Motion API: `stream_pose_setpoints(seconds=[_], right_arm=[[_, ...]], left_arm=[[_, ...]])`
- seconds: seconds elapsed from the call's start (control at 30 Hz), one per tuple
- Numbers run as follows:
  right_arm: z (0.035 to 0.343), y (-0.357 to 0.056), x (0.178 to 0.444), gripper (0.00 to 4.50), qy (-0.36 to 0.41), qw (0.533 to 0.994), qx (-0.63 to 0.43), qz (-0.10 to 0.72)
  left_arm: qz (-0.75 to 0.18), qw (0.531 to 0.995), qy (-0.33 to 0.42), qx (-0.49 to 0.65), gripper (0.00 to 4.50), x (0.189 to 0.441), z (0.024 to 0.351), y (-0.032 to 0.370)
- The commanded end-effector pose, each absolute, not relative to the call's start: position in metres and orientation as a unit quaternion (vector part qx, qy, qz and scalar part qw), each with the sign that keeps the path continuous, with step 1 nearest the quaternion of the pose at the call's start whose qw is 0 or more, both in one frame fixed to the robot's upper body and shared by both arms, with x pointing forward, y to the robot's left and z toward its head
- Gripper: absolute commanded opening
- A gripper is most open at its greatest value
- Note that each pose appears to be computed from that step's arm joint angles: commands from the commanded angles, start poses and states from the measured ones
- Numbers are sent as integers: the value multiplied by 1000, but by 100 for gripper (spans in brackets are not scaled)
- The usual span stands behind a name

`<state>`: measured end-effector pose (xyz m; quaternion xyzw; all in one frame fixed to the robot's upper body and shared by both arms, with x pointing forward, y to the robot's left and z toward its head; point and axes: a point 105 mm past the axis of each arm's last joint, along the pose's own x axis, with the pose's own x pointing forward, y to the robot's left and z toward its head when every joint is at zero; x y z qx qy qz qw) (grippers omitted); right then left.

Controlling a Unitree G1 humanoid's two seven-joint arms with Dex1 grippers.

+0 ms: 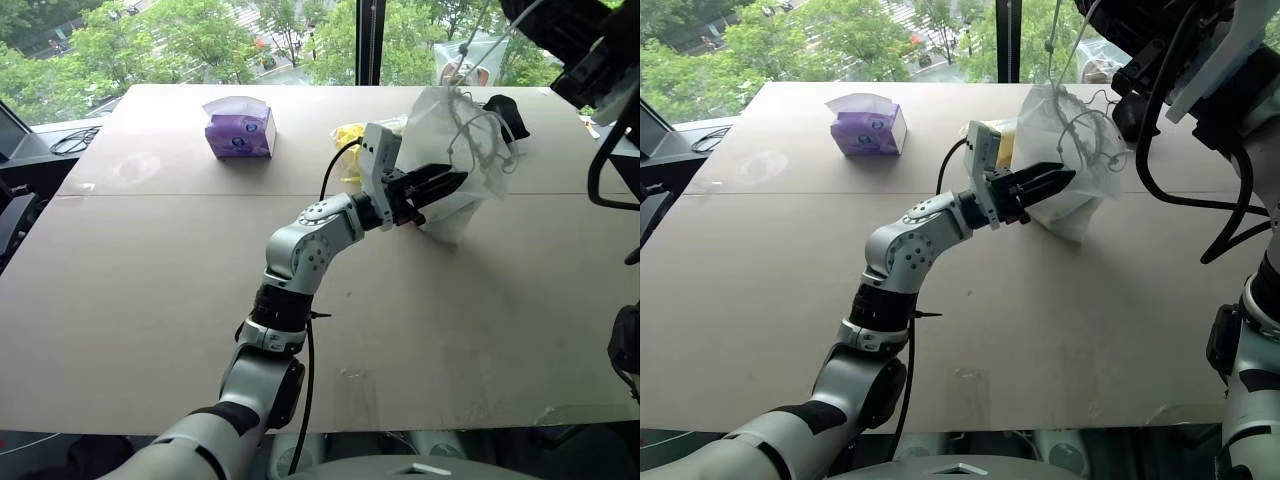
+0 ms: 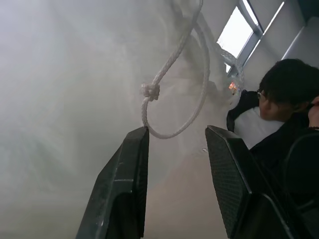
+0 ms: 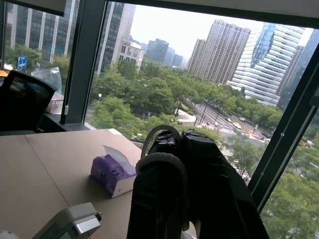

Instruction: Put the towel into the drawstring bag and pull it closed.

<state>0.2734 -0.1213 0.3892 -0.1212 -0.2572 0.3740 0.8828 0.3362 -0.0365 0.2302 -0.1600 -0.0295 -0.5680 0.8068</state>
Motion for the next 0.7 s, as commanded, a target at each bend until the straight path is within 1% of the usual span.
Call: stream_pose_setpoints(seconds=[0.03,0.13,0.27,0.37,0.47,0.63,0.7], right_arm=[[397,-121,264,0,-279,876,-131,372],[398,-120,263,0,-281,874,-131,373],[399,-120,262,0,-282,874,-131,374],[398,-120,262,0,-281,873,-130,377],[398,-119,262,0,-281,872,-128,381],[397,-117,261,0,-280,870,-126,385],[397,-116,262,0,-281,870,-126,385]], left_arm=[[-567,801,-51,-187,181,335,248,-39],[-553,794,-36,-251,181,337,257,-34],[-515,818,-12,-256,181,344,253,-31],[-486,840,-4,-242,181,351,251,-30],[-475,856,-14,-205,181,353,252,-37],[-481,860,-31,-168,181,352,254,-46],[-494,855,-37,-152,127,348,251,-46]])
